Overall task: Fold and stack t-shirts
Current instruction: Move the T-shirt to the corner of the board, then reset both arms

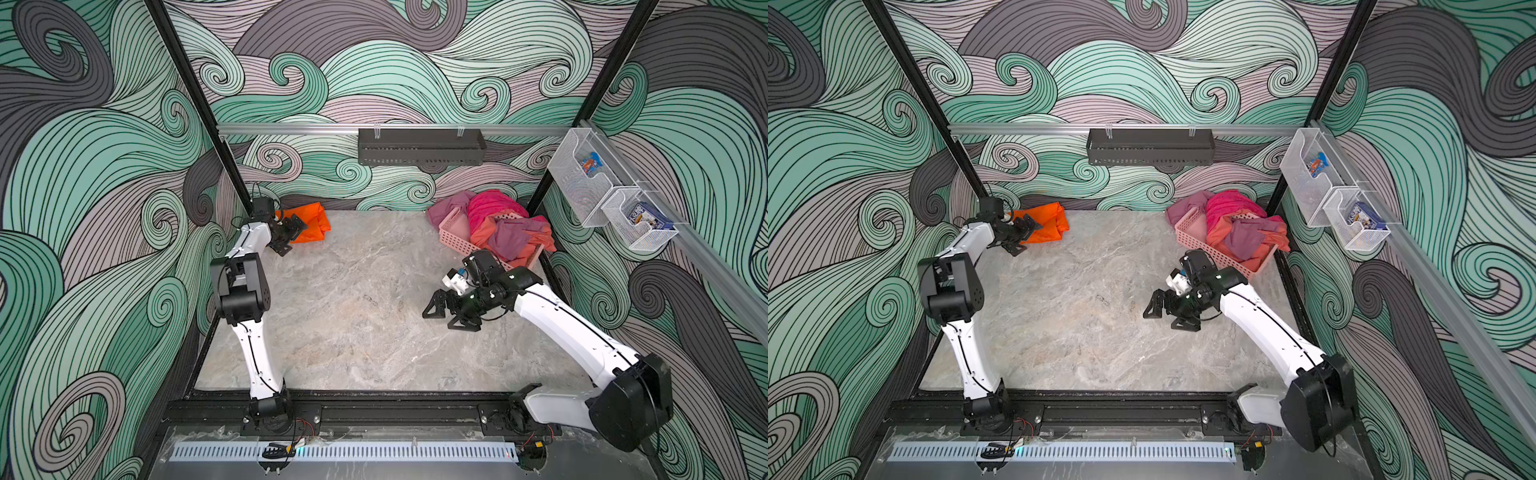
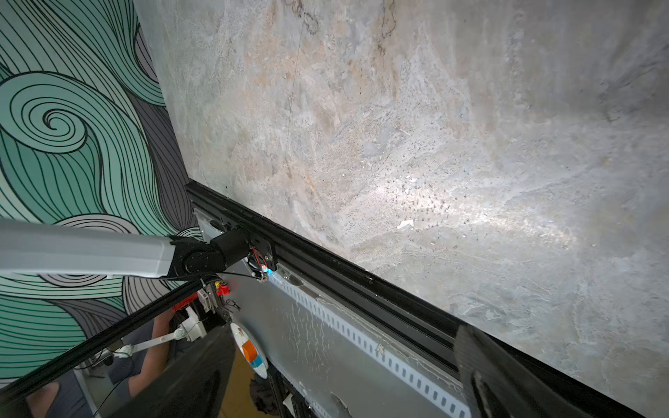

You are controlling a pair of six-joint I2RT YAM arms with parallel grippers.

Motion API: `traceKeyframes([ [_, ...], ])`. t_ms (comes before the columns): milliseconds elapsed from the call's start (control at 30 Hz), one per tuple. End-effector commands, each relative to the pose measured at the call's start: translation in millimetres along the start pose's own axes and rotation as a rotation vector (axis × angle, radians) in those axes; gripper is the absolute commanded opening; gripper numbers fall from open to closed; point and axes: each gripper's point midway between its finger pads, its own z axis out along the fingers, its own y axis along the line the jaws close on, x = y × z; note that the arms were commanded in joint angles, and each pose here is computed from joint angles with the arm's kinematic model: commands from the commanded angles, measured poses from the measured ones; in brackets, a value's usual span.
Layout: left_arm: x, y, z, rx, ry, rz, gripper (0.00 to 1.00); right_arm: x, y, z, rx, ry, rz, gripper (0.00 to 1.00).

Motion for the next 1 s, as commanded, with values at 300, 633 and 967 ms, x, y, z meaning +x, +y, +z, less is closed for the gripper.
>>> traceKeyframes([
  [300, 168.1, 7.5, -100.9, -0.017, 0.075, 0.356, 0.99, -86.4, -31.8, -62.2, 0.333, -0.363, -0.206, 0.99],
  [633, 128.4, 30.7, -111.0, -0.061, -0.367, 0.622, 0.99, -153.0, -125.3, -103.8, 0.575, -0.920, -0.344, 0.99],
  [967, 109.1, 54.1, -87.5, -0.133, -0.550, 0.701, 0.99, -182.7, -177.6, -81.1, 0.667, -1.088, -0.365, 0.99],
])
